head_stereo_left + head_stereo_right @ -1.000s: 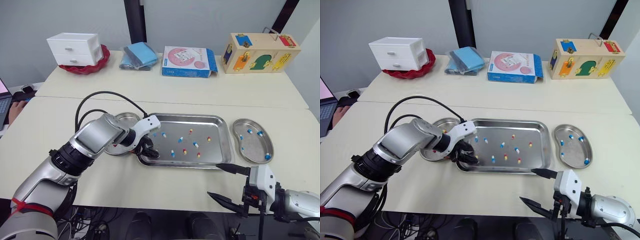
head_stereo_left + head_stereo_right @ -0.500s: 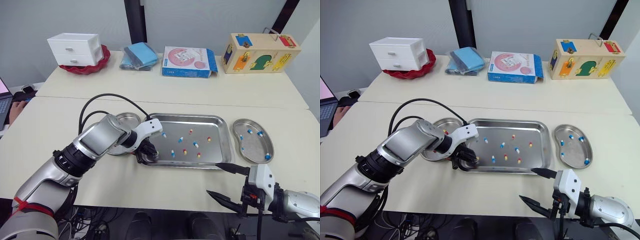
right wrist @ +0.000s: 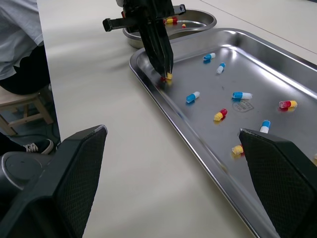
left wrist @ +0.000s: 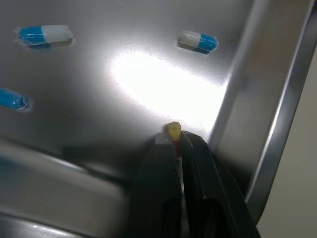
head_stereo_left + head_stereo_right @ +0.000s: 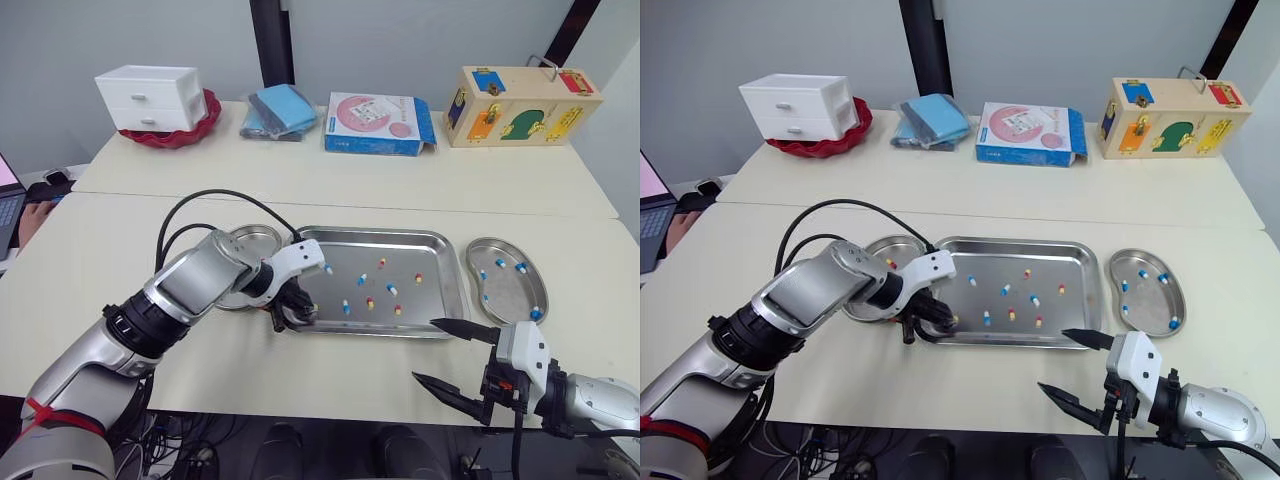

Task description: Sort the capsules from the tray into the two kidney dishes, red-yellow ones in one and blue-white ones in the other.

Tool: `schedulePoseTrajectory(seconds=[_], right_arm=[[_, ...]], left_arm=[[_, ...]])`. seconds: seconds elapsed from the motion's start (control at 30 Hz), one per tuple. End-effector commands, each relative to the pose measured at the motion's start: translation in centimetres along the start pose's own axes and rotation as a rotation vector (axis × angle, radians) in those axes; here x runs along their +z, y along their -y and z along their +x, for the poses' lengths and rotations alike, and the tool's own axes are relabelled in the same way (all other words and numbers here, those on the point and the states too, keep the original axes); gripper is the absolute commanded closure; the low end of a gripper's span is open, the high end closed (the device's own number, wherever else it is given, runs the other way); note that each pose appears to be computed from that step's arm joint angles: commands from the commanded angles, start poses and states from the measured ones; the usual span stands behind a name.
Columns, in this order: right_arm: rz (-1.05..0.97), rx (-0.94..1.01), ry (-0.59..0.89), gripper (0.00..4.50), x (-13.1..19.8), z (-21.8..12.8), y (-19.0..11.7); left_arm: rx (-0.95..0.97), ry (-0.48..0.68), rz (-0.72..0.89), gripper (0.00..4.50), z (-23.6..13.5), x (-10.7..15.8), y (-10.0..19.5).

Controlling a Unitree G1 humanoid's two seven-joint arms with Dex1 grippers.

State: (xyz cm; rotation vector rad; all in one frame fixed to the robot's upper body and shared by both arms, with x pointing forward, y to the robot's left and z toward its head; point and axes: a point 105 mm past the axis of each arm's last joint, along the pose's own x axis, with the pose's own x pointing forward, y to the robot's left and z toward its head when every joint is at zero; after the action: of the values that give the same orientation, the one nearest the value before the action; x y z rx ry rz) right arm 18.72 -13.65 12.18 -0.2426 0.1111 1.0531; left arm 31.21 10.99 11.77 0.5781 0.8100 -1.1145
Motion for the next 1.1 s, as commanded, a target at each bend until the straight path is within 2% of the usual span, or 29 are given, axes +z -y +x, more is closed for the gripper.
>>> schedulePoseTrajectory(seconds=[0.03, 0.17, 0.3, 0.63, 0.8, 1.1], right_arm=[[-0.038, 0.016, 0.019, 0.00, 1.0, -0.2, 0.0], [-0.071, 0.040, 0.009, 0.00, 1.0, -0.3, 0.1], [-0.131, 0.090, 0.000, 0.00, 1.0, -0.3, 0.0], [-0.197, 0.190, 0.080, 0.00, 2.4, 1.1, 0.2], [-0.196, 0.211, 0.094, 0.00, 2.4, 1.8, 0.3], [-0.191, 0.209, 0.110, 0.00, 2.6, 2.2, 0.5]], left_arm=[[0.056, 0.084, 0.025, 4.48, -2.9, 2.2, -0.7], [0.092, 0.120, -0.007, 4.48, -5.0, 2.4, -0.9], [0.168, 0.140, -0.086, 4.48, -8.0, 1.0, -1.5], [0.391, 0.112, -0.271, 4.48, -12.3, -5.3, -3.2], [0.422, 0.152, -0.335, 4.48, -12.1, -6.4, -3.1], [0.455, 0.229, -0.351, 4.48, -11.2, -5.8, -3.9]])
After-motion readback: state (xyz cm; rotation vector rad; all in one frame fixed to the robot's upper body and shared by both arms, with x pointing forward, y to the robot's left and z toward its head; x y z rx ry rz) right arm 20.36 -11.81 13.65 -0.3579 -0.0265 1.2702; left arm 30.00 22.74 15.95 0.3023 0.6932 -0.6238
